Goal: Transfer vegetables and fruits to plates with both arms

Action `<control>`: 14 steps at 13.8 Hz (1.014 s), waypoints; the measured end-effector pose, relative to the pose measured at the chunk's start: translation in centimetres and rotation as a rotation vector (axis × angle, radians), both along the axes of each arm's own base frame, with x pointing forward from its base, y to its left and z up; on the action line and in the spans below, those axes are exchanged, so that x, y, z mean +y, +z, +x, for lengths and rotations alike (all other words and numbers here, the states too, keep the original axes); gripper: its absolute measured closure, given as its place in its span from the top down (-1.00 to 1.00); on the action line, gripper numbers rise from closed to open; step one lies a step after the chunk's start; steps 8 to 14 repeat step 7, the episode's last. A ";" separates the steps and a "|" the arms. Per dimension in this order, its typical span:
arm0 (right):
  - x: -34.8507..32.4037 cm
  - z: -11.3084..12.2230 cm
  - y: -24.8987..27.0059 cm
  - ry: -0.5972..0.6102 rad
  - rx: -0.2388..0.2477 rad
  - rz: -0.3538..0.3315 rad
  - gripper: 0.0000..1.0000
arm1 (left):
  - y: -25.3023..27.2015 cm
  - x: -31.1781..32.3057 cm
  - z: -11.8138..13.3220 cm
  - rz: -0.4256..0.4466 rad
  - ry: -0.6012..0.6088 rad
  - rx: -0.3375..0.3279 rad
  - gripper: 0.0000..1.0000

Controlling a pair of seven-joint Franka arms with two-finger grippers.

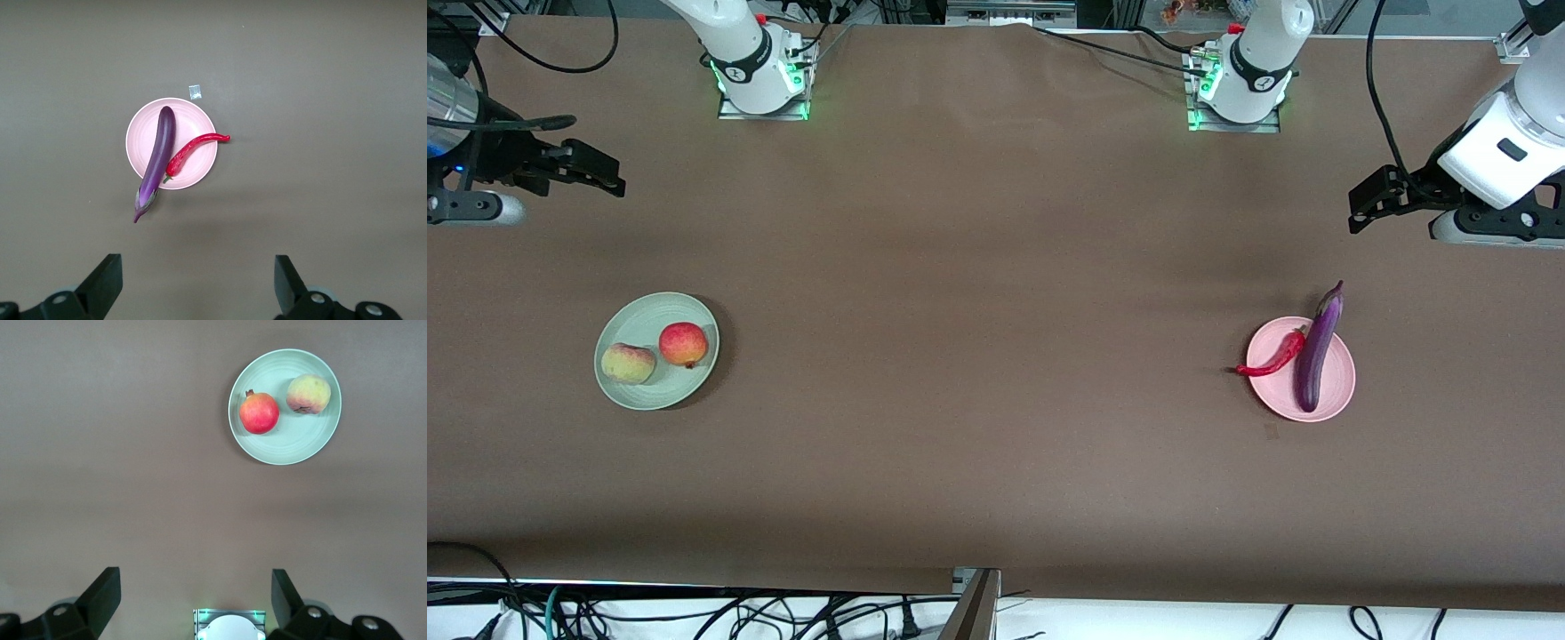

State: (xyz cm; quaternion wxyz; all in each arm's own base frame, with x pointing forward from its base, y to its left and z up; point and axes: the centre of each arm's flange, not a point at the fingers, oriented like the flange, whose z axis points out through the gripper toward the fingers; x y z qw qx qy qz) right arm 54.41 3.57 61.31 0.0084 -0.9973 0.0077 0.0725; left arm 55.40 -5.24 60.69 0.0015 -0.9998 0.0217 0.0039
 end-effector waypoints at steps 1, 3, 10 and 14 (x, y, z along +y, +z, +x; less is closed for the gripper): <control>-0.2 0.0 0.1 -0.003 -0.003 -0.001 1.00 | 0.0 0.0 0.0 0.000 0.000 0.001 1.00; -0.9 0.2 0.2 -0.016 -0.009 -0.001 1.00 | 0.0 0.0 0.0 0.000 0.000 0.002 1.00; -1.6 0.4 0.5 -0.030 -0.017 -0.002 1.00 | 0.0 0.0 0.0 0.000 0.000 0.002 1.00; -1.6 0.4 0.5 -0.030 -0.017 -0.002 1.00 | 0.0 0.0 0.0 0.000 0.000 0.002 1.00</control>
